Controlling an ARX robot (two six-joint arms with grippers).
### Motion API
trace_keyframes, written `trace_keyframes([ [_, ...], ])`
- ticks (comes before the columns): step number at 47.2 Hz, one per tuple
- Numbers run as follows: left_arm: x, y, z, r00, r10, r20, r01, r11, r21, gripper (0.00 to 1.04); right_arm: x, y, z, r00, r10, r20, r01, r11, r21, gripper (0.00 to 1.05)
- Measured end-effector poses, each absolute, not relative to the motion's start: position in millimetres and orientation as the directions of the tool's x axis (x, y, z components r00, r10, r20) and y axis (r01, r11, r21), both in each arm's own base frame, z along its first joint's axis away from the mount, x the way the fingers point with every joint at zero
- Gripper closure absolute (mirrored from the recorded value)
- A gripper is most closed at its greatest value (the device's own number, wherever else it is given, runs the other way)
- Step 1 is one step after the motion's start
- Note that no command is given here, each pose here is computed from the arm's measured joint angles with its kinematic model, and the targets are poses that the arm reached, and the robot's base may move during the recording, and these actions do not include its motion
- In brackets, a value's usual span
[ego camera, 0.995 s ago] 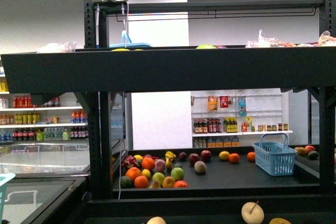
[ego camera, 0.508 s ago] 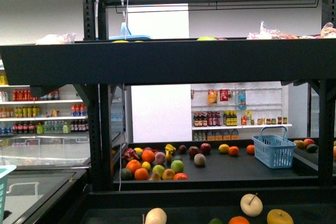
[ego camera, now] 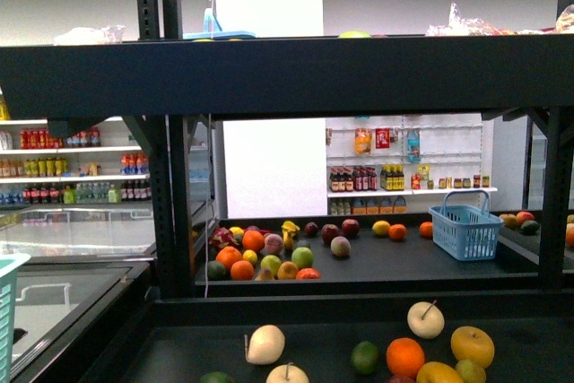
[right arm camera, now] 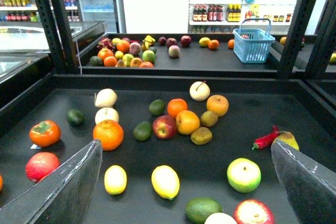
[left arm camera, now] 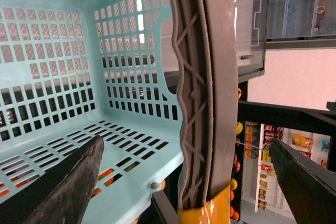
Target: Pick lemon from shelf
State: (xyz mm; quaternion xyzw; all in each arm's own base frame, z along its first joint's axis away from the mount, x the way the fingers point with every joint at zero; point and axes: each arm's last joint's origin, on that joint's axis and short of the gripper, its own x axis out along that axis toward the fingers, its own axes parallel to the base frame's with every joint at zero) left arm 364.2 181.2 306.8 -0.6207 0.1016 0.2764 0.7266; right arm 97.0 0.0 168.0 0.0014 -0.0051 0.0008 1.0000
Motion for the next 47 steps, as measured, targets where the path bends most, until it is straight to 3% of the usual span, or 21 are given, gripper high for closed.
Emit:
trace_keyframes([
  [14, 397.0, 194.0, 294.3, 0.815, 0.295, -0.499, -0.541, 0.080, -0.837, 0.08, 97.0, 0.0, 168.0, 1.000, 0.002, 0.010, -0.002, 1.000, 0.003, 0.08],
  [27, 406.4, 193.1, 287.2, 0.809, 0.310, -0.499, -0.550, 0.102, -0.829, 0.49, 97.0, 0.0, 168.0, 1.000, 0.002, 0.010, -0.002, 1.000, 0.003, 0.08],
  [33, 406.5, 193.6, 288.5, 0.806, 0.325, -0.495, -0.555, 0.122, -0.823, 0.71, 97.0, -0.1, 168.0, 1.000, 0.001, 0.010, -0.001, 1.000, 0.003, 0.08],
  [36, 405.5, 193.8, 292.7, 0.806, 0.350, -0.477, -0.549, 0.143, -0.823, 0.86, 97.0, 0.0, 168.0, 1.000, 0.002, 0.010, -0.002, 1.000, 0.003, 0.08],
  [47, 394.2, 170.0, 319.0, 0.862, 0.283, -0.421, -0.506, 0.422, -0.752, 0.89, 97.0, 0.0, 168.0, 1.000, 0.002, 0.010, -0.002, 1.000, 0.003, 0.08],
])
